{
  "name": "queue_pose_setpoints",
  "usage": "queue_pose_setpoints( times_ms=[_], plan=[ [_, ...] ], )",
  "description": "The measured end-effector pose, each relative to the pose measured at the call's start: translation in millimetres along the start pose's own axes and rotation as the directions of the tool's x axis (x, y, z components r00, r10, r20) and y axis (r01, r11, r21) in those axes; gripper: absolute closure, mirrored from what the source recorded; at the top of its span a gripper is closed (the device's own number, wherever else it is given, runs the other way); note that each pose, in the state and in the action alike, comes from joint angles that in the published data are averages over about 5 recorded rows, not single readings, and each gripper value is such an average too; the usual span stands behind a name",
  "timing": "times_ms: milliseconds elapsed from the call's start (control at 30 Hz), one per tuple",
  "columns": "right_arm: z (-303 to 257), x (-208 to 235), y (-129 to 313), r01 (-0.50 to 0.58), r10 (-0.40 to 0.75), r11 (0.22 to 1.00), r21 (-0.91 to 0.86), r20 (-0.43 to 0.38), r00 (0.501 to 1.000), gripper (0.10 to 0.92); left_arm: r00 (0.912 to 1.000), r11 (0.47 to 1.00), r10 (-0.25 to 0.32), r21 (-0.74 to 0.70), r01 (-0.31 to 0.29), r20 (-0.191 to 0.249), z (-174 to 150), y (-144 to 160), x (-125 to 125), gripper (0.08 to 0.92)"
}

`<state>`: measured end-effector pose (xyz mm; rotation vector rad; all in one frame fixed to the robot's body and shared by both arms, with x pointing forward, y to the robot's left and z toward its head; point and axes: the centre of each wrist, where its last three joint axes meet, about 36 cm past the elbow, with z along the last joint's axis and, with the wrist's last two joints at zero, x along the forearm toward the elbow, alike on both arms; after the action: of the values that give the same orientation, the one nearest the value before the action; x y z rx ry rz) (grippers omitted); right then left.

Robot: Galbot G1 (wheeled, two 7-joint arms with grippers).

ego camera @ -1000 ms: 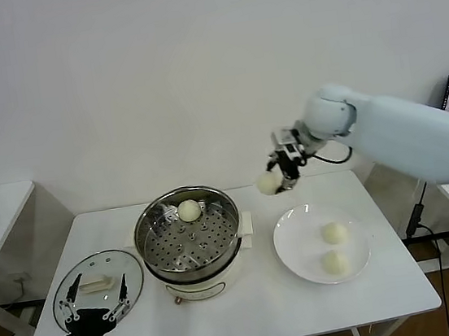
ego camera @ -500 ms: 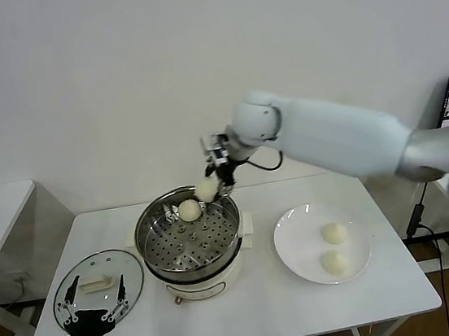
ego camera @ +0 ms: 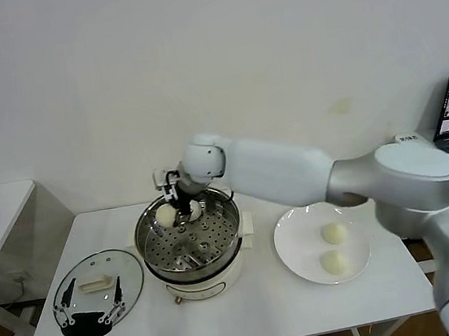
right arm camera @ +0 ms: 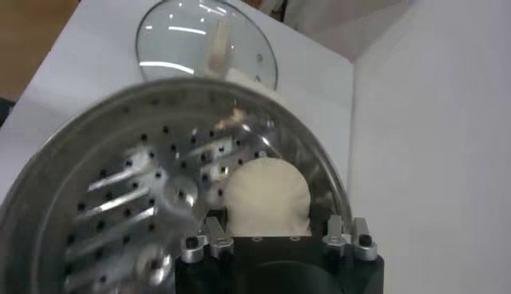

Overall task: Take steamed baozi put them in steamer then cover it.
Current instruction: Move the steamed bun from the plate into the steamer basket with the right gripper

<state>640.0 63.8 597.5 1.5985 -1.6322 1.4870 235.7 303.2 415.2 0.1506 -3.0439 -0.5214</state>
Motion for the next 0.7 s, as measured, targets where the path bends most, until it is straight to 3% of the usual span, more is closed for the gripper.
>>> queue_pose_setpoints(
  times_ms=[700],
  plan=[
    [-19,-35,12,0.009,-0.010,1.000,-0.022,-0.063,0.998,0.377,1.0000,1.000,-0.005,0.007,0.005,0.005,0,-1,-2,0.177]
  ],
)
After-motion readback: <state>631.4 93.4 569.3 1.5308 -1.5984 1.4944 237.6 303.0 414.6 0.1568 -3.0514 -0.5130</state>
